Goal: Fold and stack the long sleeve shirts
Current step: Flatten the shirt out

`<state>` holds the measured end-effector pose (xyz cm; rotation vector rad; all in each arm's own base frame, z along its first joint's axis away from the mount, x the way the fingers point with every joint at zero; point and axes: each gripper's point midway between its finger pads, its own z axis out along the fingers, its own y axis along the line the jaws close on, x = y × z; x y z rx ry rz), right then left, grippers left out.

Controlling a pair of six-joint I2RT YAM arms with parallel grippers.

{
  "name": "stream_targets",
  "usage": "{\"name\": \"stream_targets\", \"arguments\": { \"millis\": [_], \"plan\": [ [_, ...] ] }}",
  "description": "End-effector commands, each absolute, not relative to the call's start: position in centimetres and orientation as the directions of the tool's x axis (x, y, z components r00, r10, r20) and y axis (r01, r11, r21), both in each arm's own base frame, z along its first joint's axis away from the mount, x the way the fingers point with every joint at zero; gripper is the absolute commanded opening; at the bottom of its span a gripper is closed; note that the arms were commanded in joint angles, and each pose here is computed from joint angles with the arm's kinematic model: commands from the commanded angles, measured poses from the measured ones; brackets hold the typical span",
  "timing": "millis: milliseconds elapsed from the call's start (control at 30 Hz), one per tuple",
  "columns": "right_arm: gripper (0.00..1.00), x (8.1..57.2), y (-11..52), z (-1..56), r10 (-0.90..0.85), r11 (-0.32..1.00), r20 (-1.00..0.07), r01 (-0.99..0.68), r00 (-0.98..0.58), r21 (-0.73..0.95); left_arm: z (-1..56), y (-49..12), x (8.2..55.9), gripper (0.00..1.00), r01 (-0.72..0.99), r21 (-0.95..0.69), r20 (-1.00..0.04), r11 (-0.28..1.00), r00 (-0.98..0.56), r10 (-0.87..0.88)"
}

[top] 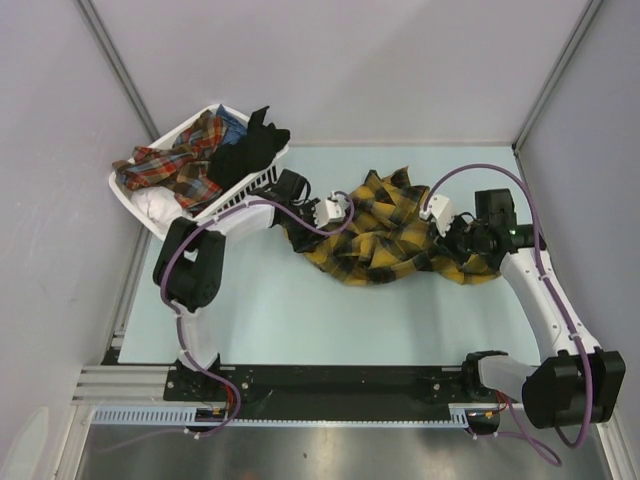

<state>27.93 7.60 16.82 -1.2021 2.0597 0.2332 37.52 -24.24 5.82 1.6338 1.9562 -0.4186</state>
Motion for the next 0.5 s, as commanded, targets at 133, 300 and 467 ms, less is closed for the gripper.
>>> {"name": "stream_targets", "arguments": {
  "millis": [133,300,467],
  "plan": [
    [0.0,33.3,7.4,19.3,-0.692,0.558,-0.683,-0.773,-0.234,-0.3,10.1,-21.1,36.6,0.0,0.966,0.134,-0.606,0.219,-0.095,0.79],
    [0.0,35.3,6.6,19.4,-0.679,0.588,-0.688,-0.75,-0.256,-0.302,20.3,-16.8,35.1,0.0,0.864,0.295,-0.761,0.409,-0.046,0.647],
    [0.01,33.8,6.1,17.7,-0.694,0.567,-0.666,-0.778,-0.274,-0.27,13.1,-13.4,24.6,0.0,0.93,0.271,-0.662,0.247,-0.007,0.749]
  ]
}}
